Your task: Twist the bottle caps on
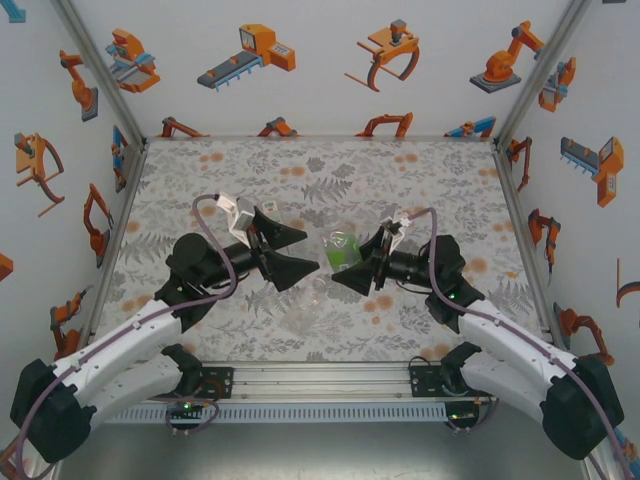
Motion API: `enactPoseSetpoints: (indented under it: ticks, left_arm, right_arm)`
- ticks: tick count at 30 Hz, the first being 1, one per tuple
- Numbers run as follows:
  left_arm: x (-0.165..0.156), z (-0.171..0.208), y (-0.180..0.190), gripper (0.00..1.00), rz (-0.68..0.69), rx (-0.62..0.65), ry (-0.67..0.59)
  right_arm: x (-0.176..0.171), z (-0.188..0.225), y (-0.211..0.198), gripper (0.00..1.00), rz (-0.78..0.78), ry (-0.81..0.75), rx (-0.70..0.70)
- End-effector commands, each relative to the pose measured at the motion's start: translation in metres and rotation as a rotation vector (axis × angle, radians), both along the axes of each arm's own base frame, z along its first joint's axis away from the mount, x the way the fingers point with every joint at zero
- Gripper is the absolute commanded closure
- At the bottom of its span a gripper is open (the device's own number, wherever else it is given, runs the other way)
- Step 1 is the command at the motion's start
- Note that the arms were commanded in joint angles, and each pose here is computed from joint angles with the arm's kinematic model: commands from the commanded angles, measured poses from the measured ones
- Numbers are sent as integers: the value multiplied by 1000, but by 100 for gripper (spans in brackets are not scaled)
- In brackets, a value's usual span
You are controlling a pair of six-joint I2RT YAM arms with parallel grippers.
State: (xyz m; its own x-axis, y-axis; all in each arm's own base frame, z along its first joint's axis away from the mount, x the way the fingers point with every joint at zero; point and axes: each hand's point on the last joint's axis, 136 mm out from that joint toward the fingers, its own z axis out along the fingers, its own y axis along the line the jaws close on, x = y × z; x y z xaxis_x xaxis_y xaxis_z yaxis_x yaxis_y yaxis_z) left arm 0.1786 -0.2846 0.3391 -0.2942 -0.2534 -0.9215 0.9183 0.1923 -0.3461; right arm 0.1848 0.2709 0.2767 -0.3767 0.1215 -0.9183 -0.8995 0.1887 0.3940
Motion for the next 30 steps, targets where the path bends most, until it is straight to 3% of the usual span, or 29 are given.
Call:
enactPoseSetpoints:
  ticks: [1, 12, 15, 23, 26, 28, 30]
  left_arm:
    - [-9, 35, -7, 4, -22, -64, -97]
    - [-23, 51, -27, 5, -103, -78, -117]
    - [-28, 55, -34, 13, -138, -92, -130]
    - [-26, 57, -39, 47, -155, -110, -143]
    - [-27, 59, -39, 52, -153, -108, -150]
    - [-27, 60, -38, 53, -152, -102, -151]
    - [-27, 60, -38, 54, -148, -86, -153]
  right_arm:
    - [-19, 42, 5, 72, 61, -106, 124]
    - [-42, 58, 27, 73, 125, -177, 195]
    - [-39, 60, 30, 73, 107, -179, 209]
    - [-37, 67, 32, 72, 101, -178, 239]
    - [-36, 65, 31, 60, 95, -168, 232]
    - [-37, 62, 31, 36, 94, -159, 222]
    - [-38, 57, 30, 22, 92, -147, 204]
